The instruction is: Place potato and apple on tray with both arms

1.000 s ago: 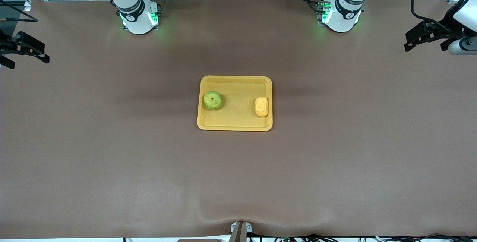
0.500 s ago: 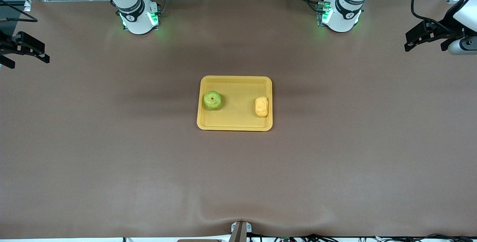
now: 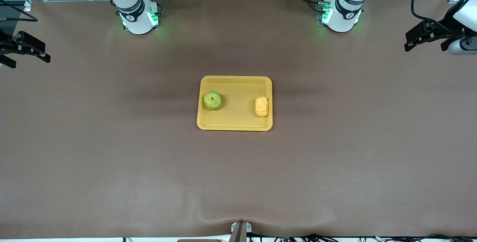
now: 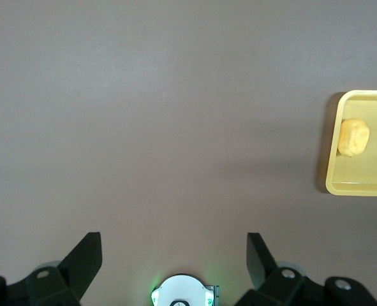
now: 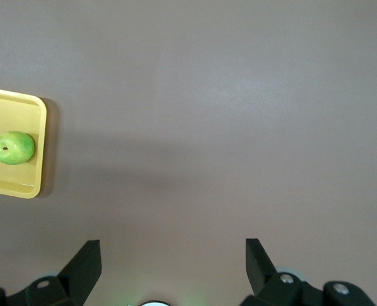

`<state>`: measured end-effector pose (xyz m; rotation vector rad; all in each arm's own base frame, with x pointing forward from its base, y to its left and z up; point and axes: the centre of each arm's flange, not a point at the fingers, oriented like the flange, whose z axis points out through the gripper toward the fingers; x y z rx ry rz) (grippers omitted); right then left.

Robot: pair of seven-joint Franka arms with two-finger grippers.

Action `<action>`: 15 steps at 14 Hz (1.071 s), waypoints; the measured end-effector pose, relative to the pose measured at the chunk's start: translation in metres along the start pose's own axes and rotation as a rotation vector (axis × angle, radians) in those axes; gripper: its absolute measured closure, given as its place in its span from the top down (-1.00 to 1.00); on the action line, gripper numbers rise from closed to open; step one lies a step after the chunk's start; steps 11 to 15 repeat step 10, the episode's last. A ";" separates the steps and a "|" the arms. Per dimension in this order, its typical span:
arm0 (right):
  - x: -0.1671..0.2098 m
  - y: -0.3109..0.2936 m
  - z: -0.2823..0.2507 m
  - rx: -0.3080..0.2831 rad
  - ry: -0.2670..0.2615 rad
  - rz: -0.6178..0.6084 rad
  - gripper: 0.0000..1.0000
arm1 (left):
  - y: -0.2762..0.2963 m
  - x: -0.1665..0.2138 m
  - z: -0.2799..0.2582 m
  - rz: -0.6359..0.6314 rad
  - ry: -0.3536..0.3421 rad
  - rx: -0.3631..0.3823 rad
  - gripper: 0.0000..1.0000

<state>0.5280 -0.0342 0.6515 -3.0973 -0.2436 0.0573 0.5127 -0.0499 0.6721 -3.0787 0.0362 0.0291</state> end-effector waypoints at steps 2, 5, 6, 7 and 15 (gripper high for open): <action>0.000 0.000 0.000 0.000 0.000 0.000 1.00 | 0.000 0.000 0.000 -0.001 0.000 0.000 1.00; 0.000 0.000 0.000 0.001 0.000 0.000 1.00 | -0.001 0.000 0.000 -0.001 0.000 0.000 1.00; 0.000 0.000 0.000 0.001 0.000 0.000 1.00 | -0.001 0.000 0.000 -0.001 0.000 0.000 1.00; 0.000 0.000 0.000 0.001 0.000 0.001 1.00 | -0.001 0.000 0.000 -0.001 -0.001 0.000 1.00; 0.000 0.000 0.000 0.001 -0.001 0.030 1.00 | -0.001 0.001 0.002 -0.001 -0.004 0.000 1.00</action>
